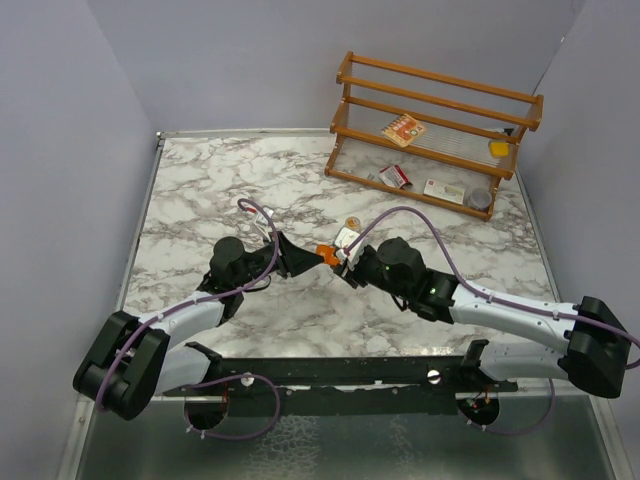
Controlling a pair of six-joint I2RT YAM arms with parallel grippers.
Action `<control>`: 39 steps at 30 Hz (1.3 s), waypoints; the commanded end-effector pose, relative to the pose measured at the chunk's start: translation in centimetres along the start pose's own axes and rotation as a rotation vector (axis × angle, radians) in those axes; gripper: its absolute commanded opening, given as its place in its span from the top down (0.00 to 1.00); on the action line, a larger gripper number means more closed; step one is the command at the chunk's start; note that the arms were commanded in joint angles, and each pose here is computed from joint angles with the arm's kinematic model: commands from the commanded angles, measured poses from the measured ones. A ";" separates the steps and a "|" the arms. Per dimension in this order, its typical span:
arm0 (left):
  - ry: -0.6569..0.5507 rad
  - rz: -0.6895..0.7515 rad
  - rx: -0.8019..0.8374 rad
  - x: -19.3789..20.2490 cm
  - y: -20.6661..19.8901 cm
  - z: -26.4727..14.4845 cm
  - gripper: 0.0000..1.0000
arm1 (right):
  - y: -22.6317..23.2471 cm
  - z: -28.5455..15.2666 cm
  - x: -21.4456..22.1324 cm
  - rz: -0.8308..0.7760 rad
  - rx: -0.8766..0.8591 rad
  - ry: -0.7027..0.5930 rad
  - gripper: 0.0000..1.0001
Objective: Sort the pills into containers
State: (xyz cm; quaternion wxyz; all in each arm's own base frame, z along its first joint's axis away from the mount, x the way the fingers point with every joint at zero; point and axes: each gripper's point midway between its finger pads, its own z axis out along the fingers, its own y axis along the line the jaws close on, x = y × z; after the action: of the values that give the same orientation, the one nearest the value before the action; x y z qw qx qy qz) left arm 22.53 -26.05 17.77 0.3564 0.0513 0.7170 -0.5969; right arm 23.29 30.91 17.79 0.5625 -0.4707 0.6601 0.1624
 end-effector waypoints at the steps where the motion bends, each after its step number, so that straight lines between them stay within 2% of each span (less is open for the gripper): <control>1: 0.007 0.035 0.036 0.1 -0.8 -0.2 1.00 | 0.6 0.0 -1.5 0.017 -0.040 -0.061 0.61; 4: 0.016 0.030 0.028 0.6 -0.5 -0.4 1.00 | 0.2 -0.4 -2.7 0.021 -0.036 -0.086 0.61; 7: 0.017 0.029 0.027 0.8 -0.4 -0.6 1.00 | -0.5 -0.7 -3.2 0.021 -0.004 -0.080 0.35; 11: 0.018 0.038 0.038 0.9 -0.8 -0.8 1.00 | -1.2 -0.6 -2.5 0.006 0.034 -0.044 0.27; 32: 0.019 0.043 0.038 0.3 -1.2 -0.5 1.00 | 1.3 -0.6 -1.6 0.014 -0.098 -0.015 0.29; 39: 0.021 0.035 0.040 0.5 -1.3 -0.7 1.00 | 1.2 0.0 -1.1 0.011 -0.085 -0.002 0.29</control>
State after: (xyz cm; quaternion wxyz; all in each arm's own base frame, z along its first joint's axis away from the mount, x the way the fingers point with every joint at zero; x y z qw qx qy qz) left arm 21.60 -25.69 16.95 0.3491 0.0557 0.7240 -0.5923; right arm 22.21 31.36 17.78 0.5405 -0.4887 0.6594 0.1848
